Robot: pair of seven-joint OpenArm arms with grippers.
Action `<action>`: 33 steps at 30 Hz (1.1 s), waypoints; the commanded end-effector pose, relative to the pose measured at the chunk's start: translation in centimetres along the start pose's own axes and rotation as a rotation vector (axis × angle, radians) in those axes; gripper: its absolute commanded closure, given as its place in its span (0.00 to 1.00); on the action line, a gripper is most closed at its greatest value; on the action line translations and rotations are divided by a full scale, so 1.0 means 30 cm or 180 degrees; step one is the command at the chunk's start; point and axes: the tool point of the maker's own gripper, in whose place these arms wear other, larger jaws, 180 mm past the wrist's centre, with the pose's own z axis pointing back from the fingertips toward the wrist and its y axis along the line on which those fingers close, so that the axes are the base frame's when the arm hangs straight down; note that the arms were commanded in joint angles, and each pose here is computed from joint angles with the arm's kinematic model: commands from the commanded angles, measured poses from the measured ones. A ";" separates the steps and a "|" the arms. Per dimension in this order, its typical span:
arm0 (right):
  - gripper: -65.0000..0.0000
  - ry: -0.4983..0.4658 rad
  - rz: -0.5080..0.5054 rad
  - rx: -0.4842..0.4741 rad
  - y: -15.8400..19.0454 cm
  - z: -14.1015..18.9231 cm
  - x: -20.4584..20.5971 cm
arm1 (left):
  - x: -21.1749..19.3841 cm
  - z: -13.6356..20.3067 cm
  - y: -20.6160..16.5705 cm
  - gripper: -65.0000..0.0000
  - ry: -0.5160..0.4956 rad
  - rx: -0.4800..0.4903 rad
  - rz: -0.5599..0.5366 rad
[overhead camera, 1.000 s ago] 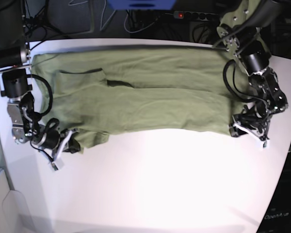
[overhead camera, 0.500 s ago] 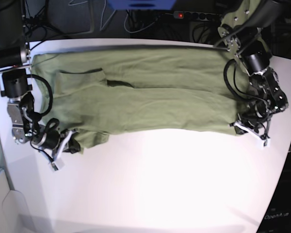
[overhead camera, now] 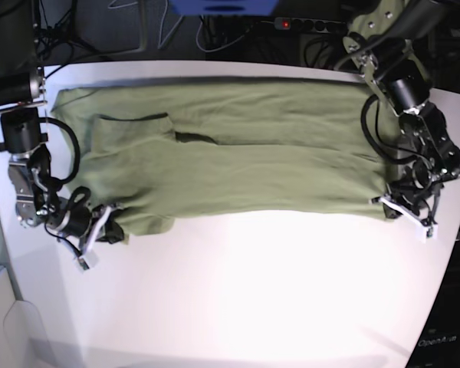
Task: Fold the T-shirt properly
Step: 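Lift the gripped edge with both grippers and fold it over the shirt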
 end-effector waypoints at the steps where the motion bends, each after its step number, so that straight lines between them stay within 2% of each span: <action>1: 0.99 -0.0217 0.0103 -0.0050 -0.032 0.043 0.079 | 0.078 0.024 0.016 0.97 -0.0218 0.0037 -0.0051; 5: 0.99 -0.0368 0.0417 0.0027 0.046 0.083 0.115 | 0.091 0.040 0.022 0.97 -0.0267 0.0071 -0.0092; 9: 0.99 -0.0433 0.0567 -0.0187 0.057 0.143 0.112 | 0.070 0.041 0.026 0.97 -0.0228 0.0078 -0.0091; 15: 0.99 -0.0432 0.0784 -0.0060 0.152 0.197 0.067 | 0.044 0.073 0.008 0.97 -0.0270 0.0107 -0.0156; 20: 0.99 -0.0542 0.0685 -0.0173 0.152 0.277 0.032 | 0.055 0.151 -0.014 0.98 -0.0446 0.0202 -0.0311; 24: 0.99 -0.0648 0.0723 -0.0186 0.185 0.326 0.040 | 0.057 0.193 -0.031 0.98 -0.0580 0.0237 -0.0379; 33: 0.99 -0.0691 0.0734 -0.0228 0.246 0.432 -0.013 | -0.033 0.228 -0.054 0.98 -0.0889 0.0186 -0.0323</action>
